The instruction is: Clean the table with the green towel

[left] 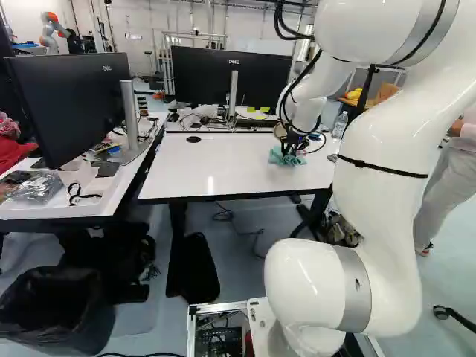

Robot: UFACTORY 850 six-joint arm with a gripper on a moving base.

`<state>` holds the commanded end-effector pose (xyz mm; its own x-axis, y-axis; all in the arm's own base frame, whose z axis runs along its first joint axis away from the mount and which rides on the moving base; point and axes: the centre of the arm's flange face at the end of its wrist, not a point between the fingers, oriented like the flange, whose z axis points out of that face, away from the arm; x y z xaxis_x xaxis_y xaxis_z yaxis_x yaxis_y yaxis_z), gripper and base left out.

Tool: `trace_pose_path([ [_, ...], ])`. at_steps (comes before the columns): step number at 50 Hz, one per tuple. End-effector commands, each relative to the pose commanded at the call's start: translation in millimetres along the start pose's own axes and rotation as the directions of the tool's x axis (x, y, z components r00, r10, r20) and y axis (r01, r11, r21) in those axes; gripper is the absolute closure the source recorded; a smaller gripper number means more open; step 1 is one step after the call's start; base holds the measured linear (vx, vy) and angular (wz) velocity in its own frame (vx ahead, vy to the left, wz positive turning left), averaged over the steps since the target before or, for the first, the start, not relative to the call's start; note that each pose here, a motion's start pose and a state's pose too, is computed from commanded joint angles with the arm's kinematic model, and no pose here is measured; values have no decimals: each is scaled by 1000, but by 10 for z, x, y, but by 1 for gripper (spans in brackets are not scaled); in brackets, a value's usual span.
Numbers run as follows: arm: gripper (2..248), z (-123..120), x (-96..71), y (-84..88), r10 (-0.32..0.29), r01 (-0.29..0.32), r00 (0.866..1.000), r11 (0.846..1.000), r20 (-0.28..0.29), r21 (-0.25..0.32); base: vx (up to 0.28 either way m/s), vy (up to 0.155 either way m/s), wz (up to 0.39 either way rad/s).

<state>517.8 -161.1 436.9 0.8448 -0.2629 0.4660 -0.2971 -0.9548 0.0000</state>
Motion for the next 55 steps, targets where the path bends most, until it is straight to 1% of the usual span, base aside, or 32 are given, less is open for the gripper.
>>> trace_pose_path([
  [6,204,-24,-42,84,14,-14,1000,1000,2,-7,0,0,0],
  [15,204,1,1,225,37,-37,999,999,-1,-19,0,0,0],
  [24,204,52,90,362,58,-58,998,998,-7,-30,0,0,0],
  [35,204,145,251,479,73,-74,997,997,-18,-39,0,0,0],
  [44,204,230,395,513,76,-77,997,996,-29,-40,0,0,0],
  [55,204,326,556,439,63,-64,997,997,-40,-34,0,0,0],
])
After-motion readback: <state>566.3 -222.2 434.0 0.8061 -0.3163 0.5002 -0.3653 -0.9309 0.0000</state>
